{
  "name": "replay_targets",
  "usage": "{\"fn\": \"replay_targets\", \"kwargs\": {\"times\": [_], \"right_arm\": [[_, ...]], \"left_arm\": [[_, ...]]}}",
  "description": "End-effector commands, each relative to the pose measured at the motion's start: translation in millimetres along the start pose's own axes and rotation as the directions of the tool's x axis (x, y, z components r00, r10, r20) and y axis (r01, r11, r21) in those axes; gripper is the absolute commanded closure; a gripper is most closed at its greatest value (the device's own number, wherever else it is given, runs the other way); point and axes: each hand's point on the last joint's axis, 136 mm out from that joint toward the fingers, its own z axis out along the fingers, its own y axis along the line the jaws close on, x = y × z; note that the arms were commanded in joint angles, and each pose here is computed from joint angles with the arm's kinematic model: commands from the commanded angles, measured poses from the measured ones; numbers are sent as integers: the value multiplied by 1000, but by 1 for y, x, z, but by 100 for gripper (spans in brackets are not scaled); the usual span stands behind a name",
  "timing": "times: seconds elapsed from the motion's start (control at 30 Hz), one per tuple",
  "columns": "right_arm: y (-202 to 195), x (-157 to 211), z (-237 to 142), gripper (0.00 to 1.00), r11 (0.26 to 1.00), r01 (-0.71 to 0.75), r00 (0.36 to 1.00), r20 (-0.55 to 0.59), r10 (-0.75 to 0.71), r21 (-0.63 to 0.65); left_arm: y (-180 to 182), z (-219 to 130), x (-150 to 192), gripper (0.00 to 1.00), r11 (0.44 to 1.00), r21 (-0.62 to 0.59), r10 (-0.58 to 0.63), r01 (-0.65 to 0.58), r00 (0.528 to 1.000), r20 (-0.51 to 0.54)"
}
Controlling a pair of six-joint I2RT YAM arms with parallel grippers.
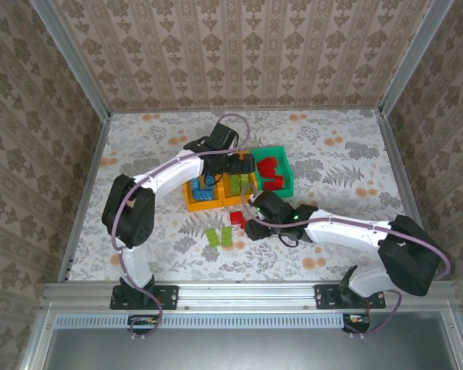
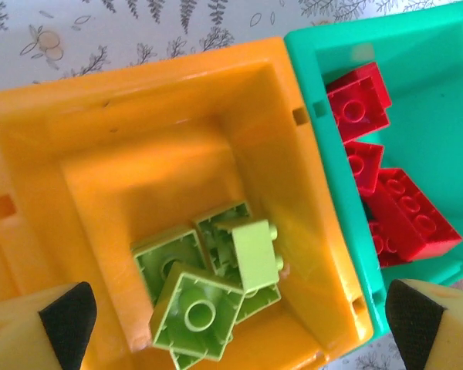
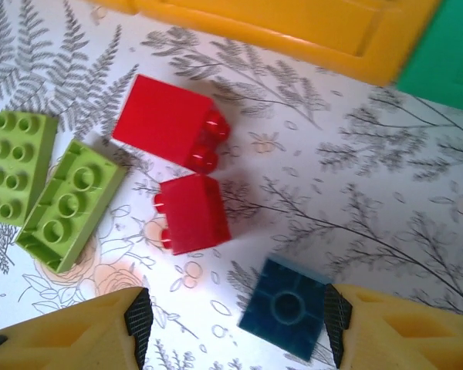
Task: Sort the legos into containers by color
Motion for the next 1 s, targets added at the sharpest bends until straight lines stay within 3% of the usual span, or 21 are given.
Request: {"fn": "replay_targets", "kwargs": {"times": [0.0,0.5,0.7,0.83,0.97], "right_arm": [[2,1,6,36,997,79,996,-34,-78,26],[18,4,36,39,989,148,984,-105,-146,12],[15,8,45,54,987,157,979,-137,-151,34],[18,1,39,68,988,151,984,-100,-148,25],[18,-14,23,74,991,129,991,-18,-129,24]], "left_arm": [[4,-18,3,0,1000,-8,5,-5,1000,28],[36,-28,29,0,999,-34,-40,41,999,31],[42,-30,32,0,998,-34,-59,60,998,33],[48,-33,37,0,997,-58,-56,58,998,37],[57,-36,42,0,995,-91,-48,51,998,36]]}}
